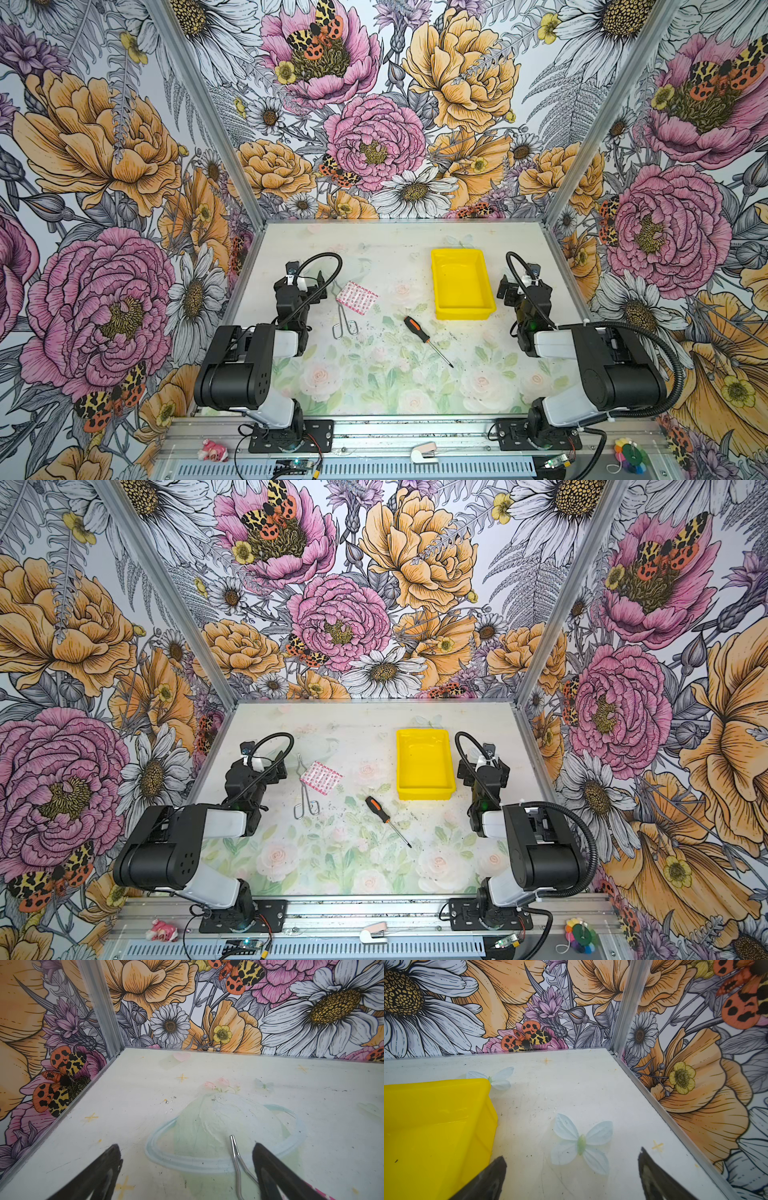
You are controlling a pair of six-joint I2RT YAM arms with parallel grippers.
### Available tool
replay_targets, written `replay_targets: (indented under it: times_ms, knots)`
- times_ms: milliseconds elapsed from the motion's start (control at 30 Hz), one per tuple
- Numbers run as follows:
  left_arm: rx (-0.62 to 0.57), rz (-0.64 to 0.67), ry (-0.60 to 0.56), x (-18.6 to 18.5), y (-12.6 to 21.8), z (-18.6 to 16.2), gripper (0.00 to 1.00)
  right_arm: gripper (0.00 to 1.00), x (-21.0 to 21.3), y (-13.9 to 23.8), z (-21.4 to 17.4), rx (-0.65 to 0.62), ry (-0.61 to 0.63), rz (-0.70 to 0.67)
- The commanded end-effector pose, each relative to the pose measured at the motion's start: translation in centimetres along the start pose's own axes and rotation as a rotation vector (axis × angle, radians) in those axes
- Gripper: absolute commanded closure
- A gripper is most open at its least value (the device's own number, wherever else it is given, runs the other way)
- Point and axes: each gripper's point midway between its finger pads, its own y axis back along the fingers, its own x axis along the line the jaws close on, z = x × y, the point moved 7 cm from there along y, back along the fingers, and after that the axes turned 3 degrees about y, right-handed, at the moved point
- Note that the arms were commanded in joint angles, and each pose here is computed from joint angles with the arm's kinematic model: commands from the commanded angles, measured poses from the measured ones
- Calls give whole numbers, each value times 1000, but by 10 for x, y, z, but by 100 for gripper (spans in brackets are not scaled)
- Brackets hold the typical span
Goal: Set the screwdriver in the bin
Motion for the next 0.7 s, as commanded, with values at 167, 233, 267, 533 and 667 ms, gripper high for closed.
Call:
replay_targets:
  times_ms: [167, 233, 267, 533, 667]
  knots:
    - [-3, -14, 9, 1, 0, -2, 1, 0, 1, -3, 3, -11, -16, 5]
    - [-5, -14, 10, 1, 1, -1, 1, 1, 1, -3, 3, -12, -15, 5]
    - [-1, -15, 8, 1, 1, 0, 1, 0, 1, -3, 3, -14, -15, 5]
    - [62, 7, 35, 0, 12, 25, 1, 0, 1, 6, 28, 47, 4, -2]
    - [165, 67, 100, 5, 27, 27, 1, 1, 2, 20, 40, 108, 7, -16]
